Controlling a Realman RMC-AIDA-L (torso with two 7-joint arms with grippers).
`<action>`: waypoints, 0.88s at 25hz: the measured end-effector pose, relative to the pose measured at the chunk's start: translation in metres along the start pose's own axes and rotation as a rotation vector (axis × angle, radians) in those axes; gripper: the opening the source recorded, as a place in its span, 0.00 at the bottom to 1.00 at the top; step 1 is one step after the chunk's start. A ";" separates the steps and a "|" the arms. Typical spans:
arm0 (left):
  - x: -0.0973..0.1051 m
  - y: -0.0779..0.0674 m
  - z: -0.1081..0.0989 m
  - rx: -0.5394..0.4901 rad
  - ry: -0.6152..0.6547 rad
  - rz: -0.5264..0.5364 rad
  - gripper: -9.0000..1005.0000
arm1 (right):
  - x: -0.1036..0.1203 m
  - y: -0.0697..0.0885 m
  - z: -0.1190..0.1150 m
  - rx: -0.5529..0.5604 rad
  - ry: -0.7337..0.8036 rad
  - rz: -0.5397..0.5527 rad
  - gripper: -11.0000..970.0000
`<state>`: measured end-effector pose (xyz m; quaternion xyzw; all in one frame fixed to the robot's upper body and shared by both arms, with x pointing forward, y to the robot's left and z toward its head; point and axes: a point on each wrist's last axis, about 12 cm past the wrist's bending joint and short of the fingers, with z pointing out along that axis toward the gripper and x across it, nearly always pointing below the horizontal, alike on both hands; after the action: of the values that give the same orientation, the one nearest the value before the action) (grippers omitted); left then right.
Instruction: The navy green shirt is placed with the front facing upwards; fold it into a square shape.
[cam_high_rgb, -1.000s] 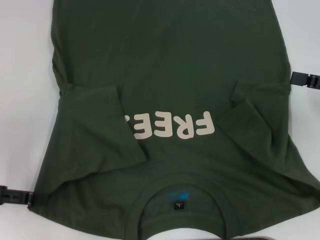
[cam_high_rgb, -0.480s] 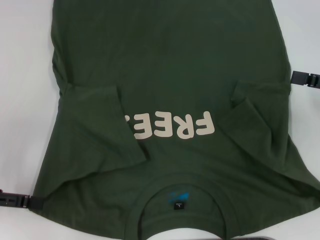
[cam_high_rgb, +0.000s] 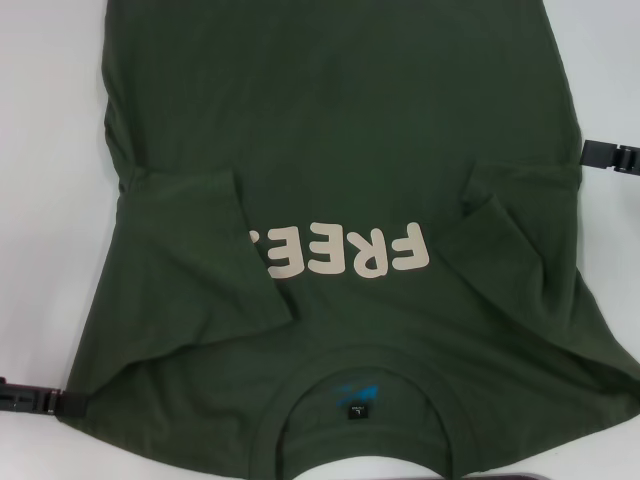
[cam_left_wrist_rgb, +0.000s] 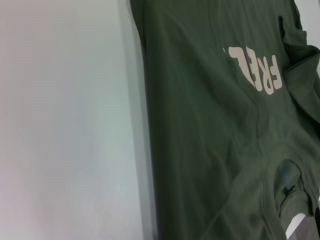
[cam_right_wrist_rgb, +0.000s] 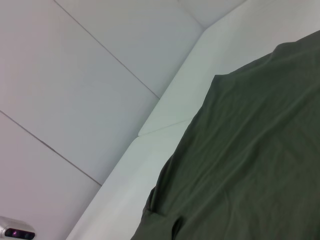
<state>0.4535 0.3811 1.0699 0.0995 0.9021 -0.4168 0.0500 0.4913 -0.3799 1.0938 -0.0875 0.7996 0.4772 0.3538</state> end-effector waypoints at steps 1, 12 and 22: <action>0.000 0.000 0.000 -0.001 0.001 -0.002 0.90 | 0.000 0.000 0.000 0.000 -0.001 0.000 0.73; 0.000 -0.001 0.003 0.002 0.007 -0.010 0.90 | -0.001 0.000 -0.001 0.002 -0.003 0.001 0.73; -0.008 -0.005 0.009 0.013 0.016 0.011 0.90 | -0.002 0.000 -0.002 0.003 -0.003 -0.002 0.73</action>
<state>0.4606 0.3699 1.0696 0.1079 0.8992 -0.4216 0.0444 0.4921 -0.3817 1.0951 -0.0870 0.7998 0.4759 0.3554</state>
